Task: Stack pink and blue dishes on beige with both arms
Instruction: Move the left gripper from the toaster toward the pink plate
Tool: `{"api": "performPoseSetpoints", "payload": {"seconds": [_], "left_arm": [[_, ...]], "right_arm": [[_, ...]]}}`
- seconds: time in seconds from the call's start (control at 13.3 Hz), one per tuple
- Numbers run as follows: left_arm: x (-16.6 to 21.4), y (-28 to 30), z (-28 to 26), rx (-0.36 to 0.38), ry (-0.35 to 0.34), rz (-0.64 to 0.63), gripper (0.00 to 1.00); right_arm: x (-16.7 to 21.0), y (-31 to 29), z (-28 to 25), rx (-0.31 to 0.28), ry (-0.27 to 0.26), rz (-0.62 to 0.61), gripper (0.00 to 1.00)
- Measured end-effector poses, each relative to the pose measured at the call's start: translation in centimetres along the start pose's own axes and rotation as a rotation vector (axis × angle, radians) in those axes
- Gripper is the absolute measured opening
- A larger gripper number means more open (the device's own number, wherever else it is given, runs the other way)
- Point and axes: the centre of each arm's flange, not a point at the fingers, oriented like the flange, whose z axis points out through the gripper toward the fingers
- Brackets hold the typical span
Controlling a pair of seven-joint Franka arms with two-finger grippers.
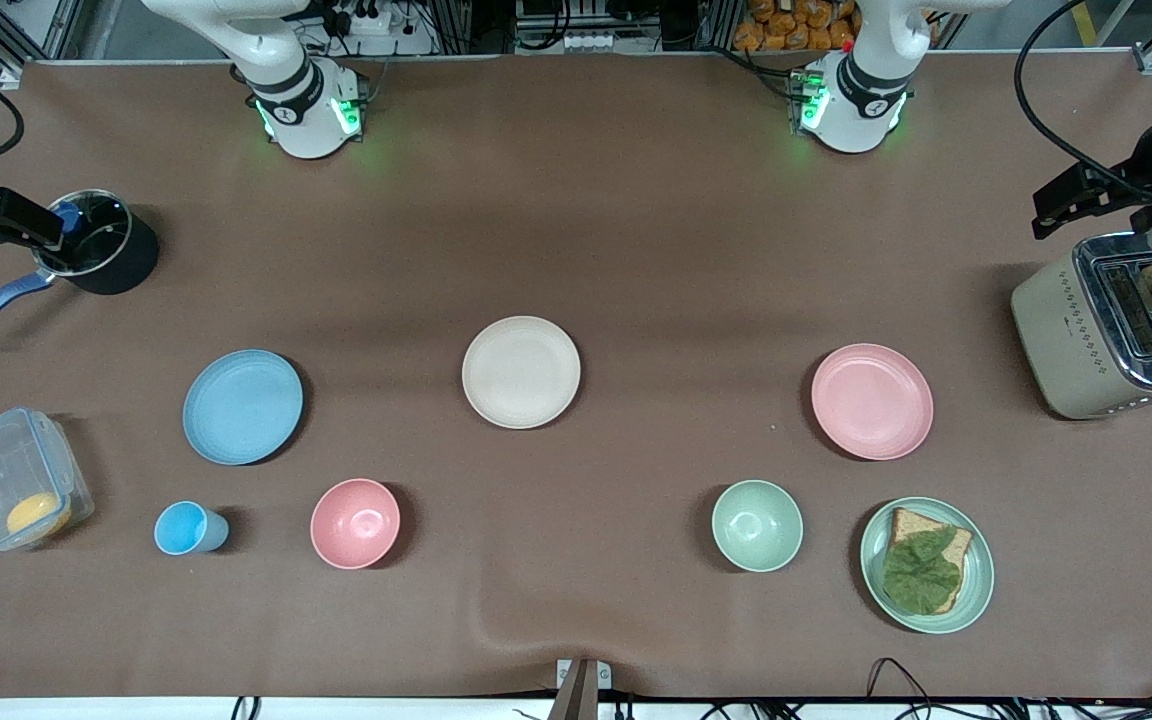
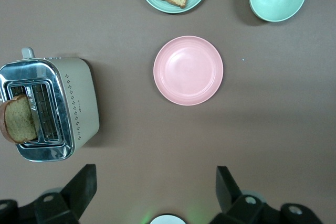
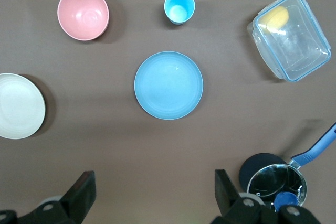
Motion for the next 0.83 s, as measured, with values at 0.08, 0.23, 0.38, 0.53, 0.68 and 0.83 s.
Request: {"api": "performPoseSetpoints", "payload": {"seconds": [0.08, 0.23, 0.38, 0.53, 0.68, 0.83], "left_arm": [[0.0, 0.0, 0.0, -0.001, -0.003, 0.0, 1.0], [0.0, -0.2, 0.2, -0.016, -0.013, -0.006, 1.0], [0.8, -0.9, 1.6, -0.029, -0.039, -0.023, 1.0], [2.6, -1.1, 4.2, -0.031, -0.068, -0.034, 1.0], [4.9, -0.8, 8.4, -0.023, -0.094, -0.035, 1.0], [7.1, -1.8, 13.5, -0.021, -0.083, -0.057, 1.0]], "right_arm": [[0.0, 0.0, 0.0, 0.0, 0.0, 0.0, 1.0], [0.0, 0.0, 0.0, 0.0, 0.0, 0.0, 1.0], [0.0, -0.1, 0.0, 0.0, -0.001, -0.001, 1.0], [0.0, -0.1, 0.1, 0.0, -0.003, -0.001, 1.0], [-0.1, 0.0, 0.1, 0.0, -0.008, 0.001, 1.0], [-0.1, 0.1, 0.2, 0.001, -0.01, 0.002, 1.0]]}}
